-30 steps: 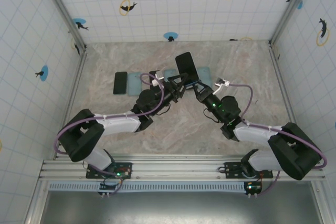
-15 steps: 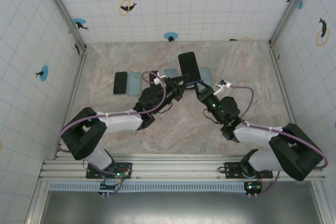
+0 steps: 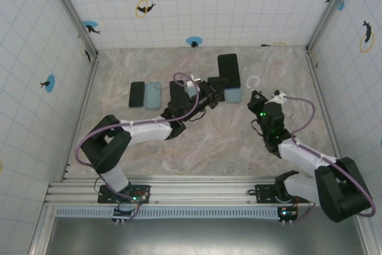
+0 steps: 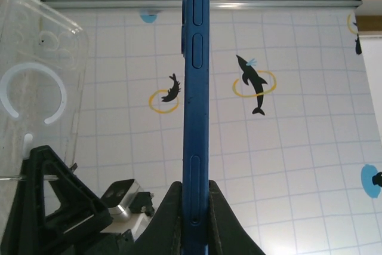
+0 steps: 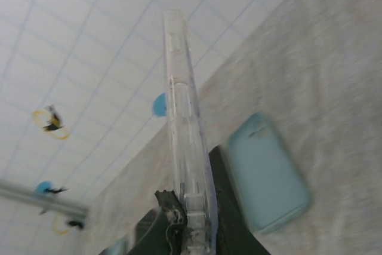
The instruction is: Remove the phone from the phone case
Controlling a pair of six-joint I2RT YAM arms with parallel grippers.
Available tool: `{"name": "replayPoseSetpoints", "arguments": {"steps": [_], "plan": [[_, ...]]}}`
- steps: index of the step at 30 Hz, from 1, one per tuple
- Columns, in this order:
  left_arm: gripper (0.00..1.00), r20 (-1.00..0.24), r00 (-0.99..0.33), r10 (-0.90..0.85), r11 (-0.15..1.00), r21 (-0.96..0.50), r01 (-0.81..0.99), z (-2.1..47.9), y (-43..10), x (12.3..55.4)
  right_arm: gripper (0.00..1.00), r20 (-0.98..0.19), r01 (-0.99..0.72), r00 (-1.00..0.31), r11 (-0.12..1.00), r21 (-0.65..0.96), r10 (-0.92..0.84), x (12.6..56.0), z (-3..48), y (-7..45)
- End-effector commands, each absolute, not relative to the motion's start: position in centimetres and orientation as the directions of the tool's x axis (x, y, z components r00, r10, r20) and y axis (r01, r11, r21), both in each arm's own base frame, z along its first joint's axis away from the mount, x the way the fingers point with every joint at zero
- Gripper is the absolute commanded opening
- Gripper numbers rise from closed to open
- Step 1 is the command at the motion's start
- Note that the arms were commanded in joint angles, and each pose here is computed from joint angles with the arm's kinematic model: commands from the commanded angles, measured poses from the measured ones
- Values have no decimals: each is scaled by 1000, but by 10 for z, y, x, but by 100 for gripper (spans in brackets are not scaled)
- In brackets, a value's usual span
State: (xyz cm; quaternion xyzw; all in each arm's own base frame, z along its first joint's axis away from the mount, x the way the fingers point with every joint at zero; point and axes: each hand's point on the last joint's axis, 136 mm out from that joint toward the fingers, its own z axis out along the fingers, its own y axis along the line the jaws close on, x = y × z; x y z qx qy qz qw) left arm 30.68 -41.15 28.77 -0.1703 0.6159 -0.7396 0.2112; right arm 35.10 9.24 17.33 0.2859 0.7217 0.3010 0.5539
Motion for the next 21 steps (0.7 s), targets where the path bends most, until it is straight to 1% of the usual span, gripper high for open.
{"name": "replayPoseSetpoints", "arguments": {"steps": [1,5,12,15,21], "plan": [[1,-20,-883,-470,-203,-971,130,300,-434,309,0,-697,118,-184,719,684,693,356,185,56],[1,-4,-899,-437,-190,-977,97,275,-463,324,0,-735,145,-220,766,626,642,365,189,27],[2,-3,-905,-425,-51,-998,27,207,-512,360,0,-767,190,-237,803,565,596,371,191,-8],[2,6,-906,-422,1,-1000,-7,180,-528,372,0,-773,194,-247,812,551,584,374,189,-11],[3,-21,-904,-426,145,-988,-45,126,-550,392,0,-761,193,-285,812,550,583,381,179,-8]]}}
